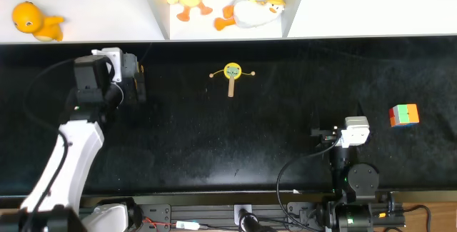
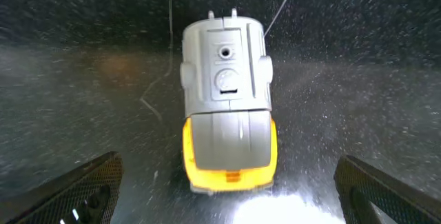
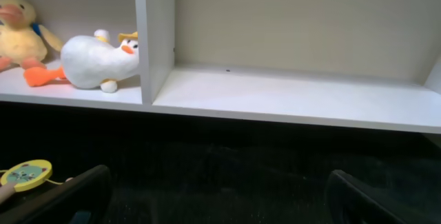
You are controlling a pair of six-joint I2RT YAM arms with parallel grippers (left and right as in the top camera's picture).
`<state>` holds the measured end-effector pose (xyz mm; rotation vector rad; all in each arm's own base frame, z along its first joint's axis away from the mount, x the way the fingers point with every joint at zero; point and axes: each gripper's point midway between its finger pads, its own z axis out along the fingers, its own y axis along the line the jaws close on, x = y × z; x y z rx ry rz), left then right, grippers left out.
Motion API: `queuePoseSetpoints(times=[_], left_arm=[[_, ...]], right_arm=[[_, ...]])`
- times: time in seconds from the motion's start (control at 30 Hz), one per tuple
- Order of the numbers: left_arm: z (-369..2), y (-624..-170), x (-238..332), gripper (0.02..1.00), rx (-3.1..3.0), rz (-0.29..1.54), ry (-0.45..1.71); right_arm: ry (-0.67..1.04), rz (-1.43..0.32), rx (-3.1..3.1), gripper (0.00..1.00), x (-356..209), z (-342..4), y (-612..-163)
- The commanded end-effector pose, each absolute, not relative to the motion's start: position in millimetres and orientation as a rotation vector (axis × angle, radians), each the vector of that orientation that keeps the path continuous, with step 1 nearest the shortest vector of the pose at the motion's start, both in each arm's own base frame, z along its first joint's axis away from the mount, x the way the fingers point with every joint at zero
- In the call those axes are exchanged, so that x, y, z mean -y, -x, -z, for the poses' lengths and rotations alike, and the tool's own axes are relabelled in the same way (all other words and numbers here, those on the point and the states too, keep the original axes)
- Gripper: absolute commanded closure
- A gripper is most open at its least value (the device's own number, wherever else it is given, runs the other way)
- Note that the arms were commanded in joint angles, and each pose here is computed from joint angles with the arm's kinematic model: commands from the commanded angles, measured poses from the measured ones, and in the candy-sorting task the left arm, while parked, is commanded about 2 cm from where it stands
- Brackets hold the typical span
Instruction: Store Toys
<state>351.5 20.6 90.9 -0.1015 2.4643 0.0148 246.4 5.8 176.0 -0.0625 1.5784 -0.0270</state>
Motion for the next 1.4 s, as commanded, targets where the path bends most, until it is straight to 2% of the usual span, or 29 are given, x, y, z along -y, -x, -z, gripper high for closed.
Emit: queuePoseSetpoints(times=[0.03,0.2,0.4,0.6,0.77,0.93,1.2,1.4], left_arm=[[-73.0,-357.8,-16.5,0.020,-2.490,0.014,0.104],[-57.1,-367.2,-10.0,0.038,-2.499,0.065,0.088],[-50.3,-370.0,-10.3,0.211,-2.505,0.063,0.083],[-52.8,-373.4,-12.2,0.467,-2.488,0.048,0.081],[-54.6,-373.2,-12.5,0.557,-2.485,0.045,0.081],[-69.0,-364.7,-15.5,0.575,-2.478,0.019,0.086],[-105.5,-327.3,-16.0,0.590,-2.485,-0.004,0.092],[-135.7,-335.0,-4.7,0.590,-2.409,0.060,0.055]], right_arm=[[0.060,0.016,-1.581,0.005,-6.8,-171.9,-246.8],[0.061,0.016,-1.581,0.005,-6.8,-171.9,-246.8],[0.061,0.016,-1.581,0.005,-6.8,-171.9,-246.8],[0.061,0.016,-1.581,0.005,-6.8,-171.9,-246.8],[0.061,0.016,-1.580,0.007,-6.8,-172.0,-246.8],[0.061,0.016,-1.581,0.005,-6.8,-171.9,-246.8],[0.060,0.016,-1.581,0.005,-6.8,-171.9,-246.8],[0.061,0.016,-1.580,0.007,-6.8,-172.0,-246.8]])
